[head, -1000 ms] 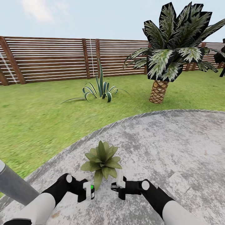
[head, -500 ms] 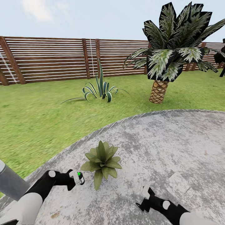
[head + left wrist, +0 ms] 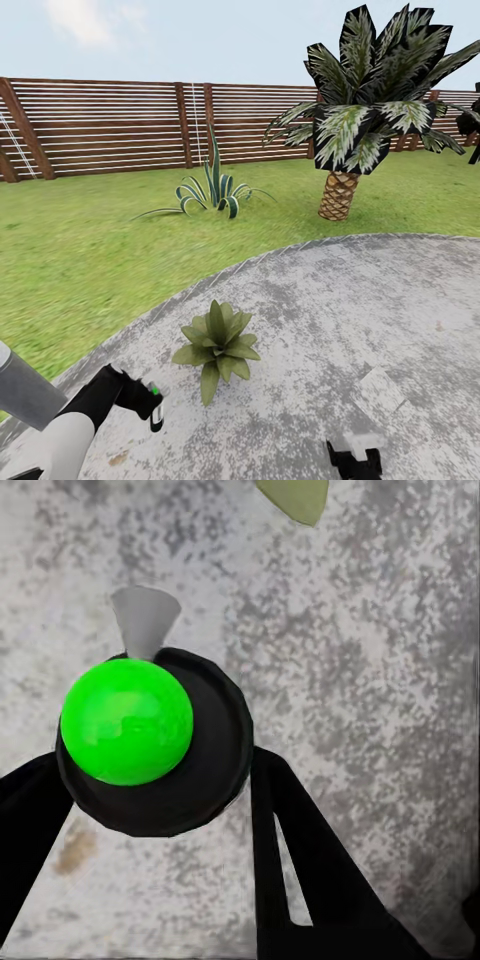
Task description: Pick up the pesticide atomizer in the garden and spray insectifuge to fully cover both potted plants in the garden.
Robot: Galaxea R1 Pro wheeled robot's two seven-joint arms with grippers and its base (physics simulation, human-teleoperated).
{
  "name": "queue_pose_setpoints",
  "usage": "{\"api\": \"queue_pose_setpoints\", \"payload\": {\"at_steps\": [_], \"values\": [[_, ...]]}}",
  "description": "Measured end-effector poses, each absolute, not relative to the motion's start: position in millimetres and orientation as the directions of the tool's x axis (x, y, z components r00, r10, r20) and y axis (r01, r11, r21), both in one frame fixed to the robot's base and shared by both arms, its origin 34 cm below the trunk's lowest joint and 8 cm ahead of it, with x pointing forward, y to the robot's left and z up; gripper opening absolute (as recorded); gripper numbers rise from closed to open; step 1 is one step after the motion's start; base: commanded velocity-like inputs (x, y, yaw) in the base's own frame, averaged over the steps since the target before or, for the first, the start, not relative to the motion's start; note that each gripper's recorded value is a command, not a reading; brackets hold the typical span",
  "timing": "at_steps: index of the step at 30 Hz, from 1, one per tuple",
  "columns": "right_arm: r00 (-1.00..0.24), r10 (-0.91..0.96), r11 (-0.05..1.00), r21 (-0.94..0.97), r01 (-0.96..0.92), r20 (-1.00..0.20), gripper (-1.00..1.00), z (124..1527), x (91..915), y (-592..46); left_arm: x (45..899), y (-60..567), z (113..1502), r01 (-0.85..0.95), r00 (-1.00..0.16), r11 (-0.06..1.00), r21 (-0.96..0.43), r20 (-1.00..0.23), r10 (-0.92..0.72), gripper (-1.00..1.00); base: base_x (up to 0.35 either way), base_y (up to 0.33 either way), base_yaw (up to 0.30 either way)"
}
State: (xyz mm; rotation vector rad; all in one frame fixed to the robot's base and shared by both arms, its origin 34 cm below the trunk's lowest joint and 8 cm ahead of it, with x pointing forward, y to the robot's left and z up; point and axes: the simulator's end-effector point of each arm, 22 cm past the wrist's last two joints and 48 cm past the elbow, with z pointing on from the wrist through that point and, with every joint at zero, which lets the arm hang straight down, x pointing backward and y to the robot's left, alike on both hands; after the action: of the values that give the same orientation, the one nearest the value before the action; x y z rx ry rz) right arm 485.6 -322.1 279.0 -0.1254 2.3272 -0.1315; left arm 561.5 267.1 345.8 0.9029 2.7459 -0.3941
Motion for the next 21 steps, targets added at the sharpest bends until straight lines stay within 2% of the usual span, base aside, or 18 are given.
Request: {"api": "queue_pose_setpoints", "payload": {"at_steps": [6,15,18,21], "values": [[-0.681,-0.123,0.982,-0.190,0.025,-0.722,1.00,280.4,475.9,-335.4,548.0,276.6,345.9,0.460,-0.887,0.863,-0.210,-0.143,0.439,-1.00,0.000,0.000,0.000],[-0.684,-0.121,0.982,-0.188,0.024,-0.719,1.00,279.0,472.3,-334.7,537.4,269.1,342.9,0.430,-0.903,0.877,-0.215,-0.082,0.422,-1.00,0.001,0.000,0.000],[-0.685,-0.120,0.982,-0.189,0.026,-0.719,1.00,279.1,471.6,-334.7,525.9,273.8,343.1,0.387,-0.918,0.899,-0.204,0.000,0.396,-1.00,0.205,0.092,0.000],[-0.685,-0.120,0.982,-0.188,0.025,-0.718,1.00,278.8,471.2,-333.9,522.4,273.7,342.0,0.409,-0.907,0.892,-0.192,0.019,0.420,-1.00,0.289,0.146,0.000]]}}
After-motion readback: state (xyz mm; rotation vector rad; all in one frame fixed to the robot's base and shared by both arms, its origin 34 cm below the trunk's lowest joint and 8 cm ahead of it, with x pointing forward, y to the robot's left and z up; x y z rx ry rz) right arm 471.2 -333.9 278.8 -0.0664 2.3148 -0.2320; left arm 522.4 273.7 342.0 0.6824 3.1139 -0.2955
